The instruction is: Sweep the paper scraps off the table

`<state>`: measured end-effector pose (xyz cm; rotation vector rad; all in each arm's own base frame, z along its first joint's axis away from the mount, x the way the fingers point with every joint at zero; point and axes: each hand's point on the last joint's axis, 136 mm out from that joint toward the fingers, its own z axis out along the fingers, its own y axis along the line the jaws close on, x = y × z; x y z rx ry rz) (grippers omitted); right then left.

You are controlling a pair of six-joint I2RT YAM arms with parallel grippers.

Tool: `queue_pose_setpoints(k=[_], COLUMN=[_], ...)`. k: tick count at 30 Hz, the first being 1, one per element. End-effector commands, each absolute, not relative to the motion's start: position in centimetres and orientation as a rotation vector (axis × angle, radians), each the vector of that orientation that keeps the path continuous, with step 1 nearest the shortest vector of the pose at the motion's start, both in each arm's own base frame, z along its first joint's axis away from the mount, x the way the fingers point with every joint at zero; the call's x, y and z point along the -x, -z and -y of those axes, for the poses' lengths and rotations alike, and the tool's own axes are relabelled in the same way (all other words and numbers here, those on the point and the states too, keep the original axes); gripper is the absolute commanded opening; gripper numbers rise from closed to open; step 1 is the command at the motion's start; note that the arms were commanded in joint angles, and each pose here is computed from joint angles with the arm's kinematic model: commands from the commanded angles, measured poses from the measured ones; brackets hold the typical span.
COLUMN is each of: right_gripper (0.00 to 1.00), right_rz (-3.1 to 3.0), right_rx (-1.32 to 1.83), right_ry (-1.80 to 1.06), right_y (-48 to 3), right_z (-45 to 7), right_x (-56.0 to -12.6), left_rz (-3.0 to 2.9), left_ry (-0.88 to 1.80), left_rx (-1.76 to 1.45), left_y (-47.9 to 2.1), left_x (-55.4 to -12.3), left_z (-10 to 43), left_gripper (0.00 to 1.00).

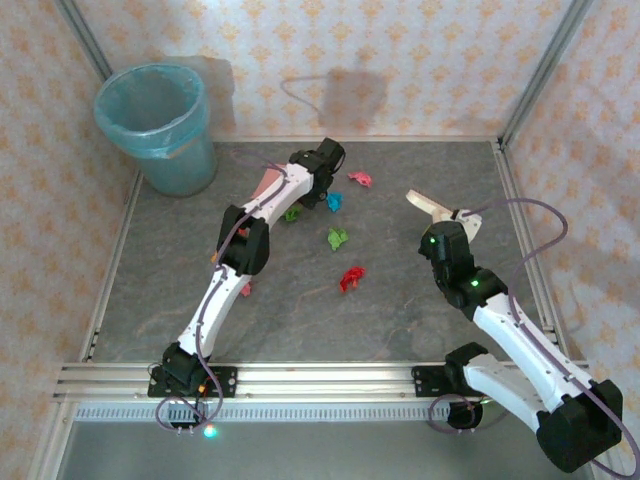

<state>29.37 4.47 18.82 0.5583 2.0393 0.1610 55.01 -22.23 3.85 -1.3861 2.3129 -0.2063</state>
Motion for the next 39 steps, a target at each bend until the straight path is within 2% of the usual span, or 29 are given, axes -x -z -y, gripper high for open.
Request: queue_pose_setpoints(k=[1, 12, 16, 20, 21, 25, 31, 39], right_gripper=[0.00, 0.00, 0.00, 0.00, 0.00, 0.00, 0.00, 0.00], right_rz=[-1.980, -1.978, -1.975, -1.970, -1.970, -1.960, -1.946, -1.923], right_rx=[-0.554, -0.544, -0.544, -0.541, -0.540, -0.539, -0.541, -0.537], right_ry=[-0.169, -0.161, -0.158, -0.164, -0.164, -0.175, -0.193, -0.229], right_y=[-20.0, -20.0, -20.0, -20.2, -20.2, -20.4, -20.6, -21.1], right_z=[-4.5, -4.5, -4.5, -4.5, -4.5, -4.5, -4.5, -4.7], right_x=[-29.8, -29.8, -29.8, -29.7, -29.7, -29.6, -29.3, -29.1], left_rz=[-2.324, -2.352, -2.374, -2.431, -2.450, -2.503, -2.601, -2.652], left_ry=[0.214, 0.228, 0.229, 0.276, 0.286, 0.270, 0.187, 0.025], left_rx=[1.366, 1.290, 1.198, 1.046, 1.008, 0.818, 0.470, 0.076], left_y=[-3.7, -6.9, -10.4, -14.5, -15.1, -18.6, -20.1, -17.4], left_x=[-55.4, -55.2, -54.5, -52.9, -52.3, -48.4, -39.9, -28.9], left_z=[22.3, 21.8, 21.4, 21.4, 21.5, 21.5, 21.4, 19.4], left_gripper=[0.48, 0.21, 0.13, 0.00, 0.00, 0.00, 0.00, 0.00])
